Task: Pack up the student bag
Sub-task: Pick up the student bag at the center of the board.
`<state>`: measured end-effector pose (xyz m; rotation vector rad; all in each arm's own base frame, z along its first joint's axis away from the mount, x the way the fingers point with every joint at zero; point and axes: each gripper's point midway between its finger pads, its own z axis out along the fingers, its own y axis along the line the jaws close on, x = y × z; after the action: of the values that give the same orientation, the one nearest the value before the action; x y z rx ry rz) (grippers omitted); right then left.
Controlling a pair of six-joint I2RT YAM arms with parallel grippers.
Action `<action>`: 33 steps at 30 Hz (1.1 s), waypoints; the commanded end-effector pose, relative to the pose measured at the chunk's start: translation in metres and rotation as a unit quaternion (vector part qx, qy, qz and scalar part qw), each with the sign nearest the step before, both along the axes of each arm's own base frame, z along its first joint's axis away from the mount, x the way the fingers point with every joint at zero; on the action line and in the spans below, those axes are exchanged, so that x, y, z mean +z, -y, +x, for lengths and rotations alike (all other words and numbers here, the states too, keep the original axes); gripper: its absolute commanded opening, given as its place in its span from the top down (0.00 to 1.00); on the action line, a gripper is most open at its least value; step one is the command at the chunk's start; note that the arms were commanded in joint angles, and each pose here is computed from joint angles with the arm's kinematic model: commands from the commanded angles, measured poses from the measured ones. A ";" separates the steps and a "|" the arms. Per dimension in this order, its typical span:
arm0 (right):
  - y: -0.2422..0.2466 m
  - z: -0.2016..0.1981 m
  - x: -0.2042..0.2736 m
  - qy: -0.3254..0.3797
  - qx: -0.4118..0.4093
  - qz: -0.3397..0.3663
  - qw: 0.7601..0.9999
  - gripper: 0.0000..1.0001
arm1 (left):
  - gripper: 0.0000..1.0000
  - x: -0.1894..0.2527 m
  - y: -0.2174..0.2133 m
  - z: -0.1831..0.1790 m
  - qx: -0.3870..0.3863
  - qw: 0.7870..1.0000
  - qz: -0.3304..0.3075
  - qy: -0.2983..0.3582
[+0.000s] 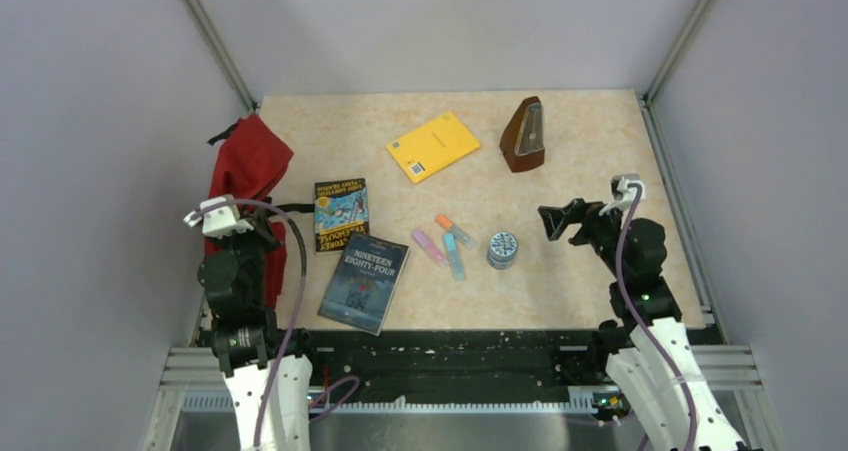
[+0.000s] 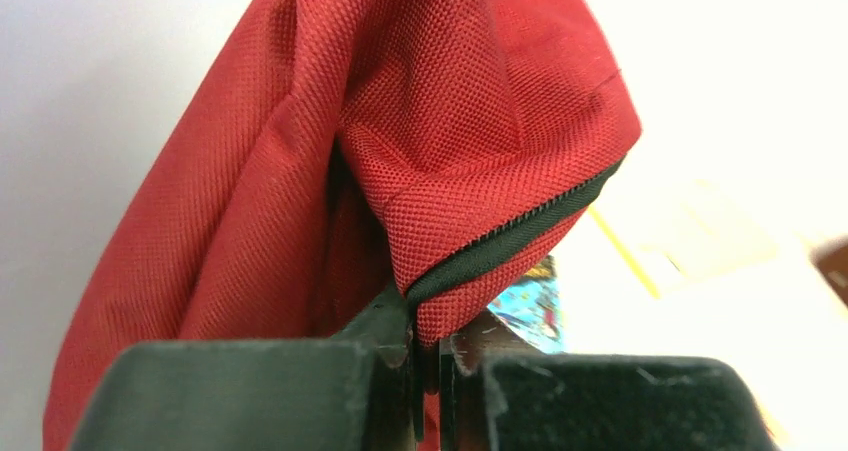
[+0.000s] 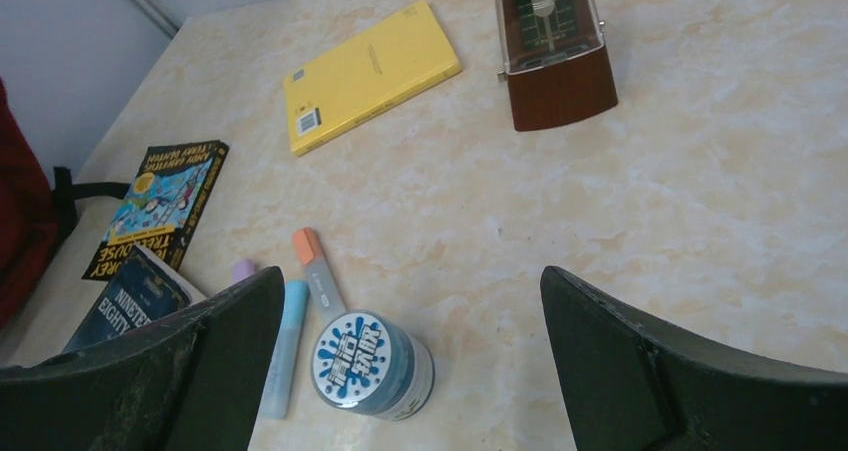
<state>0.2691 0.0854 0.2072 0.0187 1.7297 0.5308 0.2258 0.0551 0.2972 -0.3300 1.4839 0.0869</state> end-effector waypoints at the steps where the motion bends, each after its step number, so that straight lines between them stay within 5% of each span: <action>1: -0.015 -0.008 0.035 0.040 0.048 0.012 0.998 0.03 | 1.00 0.056 0.076 -0.002 -0.206 0.974 0.042 0.085; 7: -0.049 -0.030 0.057 0.105 0.167 0.026 0.980 0.03 | 1.00 0.062 0.118 -0.013 -0.324 0.939 0.045 0.104; 15: -0.087 -0.065 0.077 0.121 0.322 0.057 0.937 0.03 | 1.00 0.101 0.143 -0.027 -0.389 0.910 0.042 0.139; 24: -0.107 -0.090 0.087 0.164 0.377 0.034 0.911 0.03 | 1.00 0.174 0.154 -0.028 -0.425 0.891 0.032 0.155; 33: -0.130 -0.076 0.073 0.146 0.368 0.027 0.918 0.04 | 1.00 0.159 0.175 -0.016 -0.473 0.871 0.013 0.132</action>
<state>0.1822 0.2048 0.2658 -0.6481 1.4385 1.1313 0.2149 -0.1095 0.4301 0.3353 1.3360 -0.7148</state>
